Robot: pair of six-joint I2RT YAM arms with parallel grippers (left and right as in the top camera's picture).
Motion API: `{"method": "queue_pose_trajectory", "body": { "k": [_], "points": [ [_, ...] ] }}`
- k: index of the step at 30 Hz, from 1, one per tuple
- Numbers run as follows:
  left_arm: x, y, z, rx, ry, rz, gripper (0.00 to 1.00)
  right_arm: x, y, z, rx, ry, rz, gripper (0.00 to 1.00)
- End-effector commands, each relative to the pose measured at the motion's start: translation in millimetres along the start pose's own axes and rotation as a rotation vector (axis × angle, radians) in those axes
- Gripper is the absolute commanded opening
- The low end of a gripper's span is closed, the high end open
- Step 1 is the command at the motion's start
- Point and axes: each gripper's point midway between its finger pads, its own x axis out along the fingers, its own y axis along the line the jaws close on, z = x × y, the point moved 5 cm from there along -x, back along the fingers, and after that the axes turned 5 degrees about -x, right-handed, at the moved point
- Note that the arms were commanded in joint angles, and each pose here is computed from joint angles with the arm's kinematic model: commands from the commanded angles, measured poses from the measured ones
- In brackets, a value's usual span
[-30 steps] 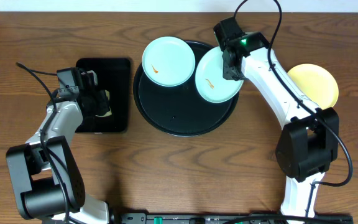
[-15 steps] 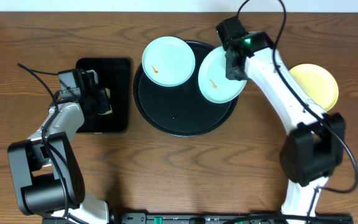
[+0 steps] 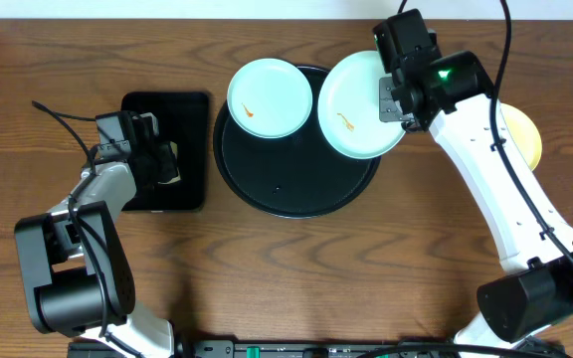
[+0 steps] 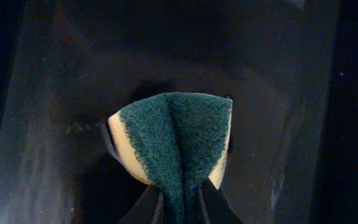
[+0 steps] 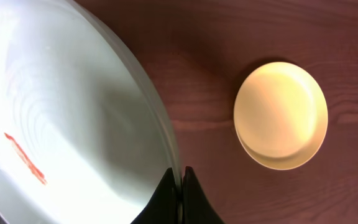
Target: Clean dirty plates on tray and stack at the side
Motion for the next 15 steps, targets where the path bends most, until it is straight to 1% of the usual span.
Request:
{"method": "queue_pose_trajectory", "body": {
  "k": [1, 4, 7, 9, 15],
  "points": [
    [-9, -10, 5, 0.019, -0.015, -0.057, 0.14, 2, -2, 0, -0.017, 0.006, -0.005, 0.01],
    [-27, -18, 12, 0.023, -0.048, -0.09, 0.14, 2, -2, 1, 0.006, 0.001, -0.006, 0.01],
    [-30, -12, 13, 0.023, -0.059, -0.035, 0.13, 2, -1, 2, 0.008, -0.005, -0.004, 0.01],
    [-24, -7, 9, 0.019, -0.043, -0.004, 0.13, 2, -1, 2, 0.008, -0.005, -0.004, 0.01],
    [4, 0, -6, 0.004, 0.03, 0.006, 0.13, 2, -2, 1, 0.005, 0.002, -0.007, 0.01]
  ]
}}
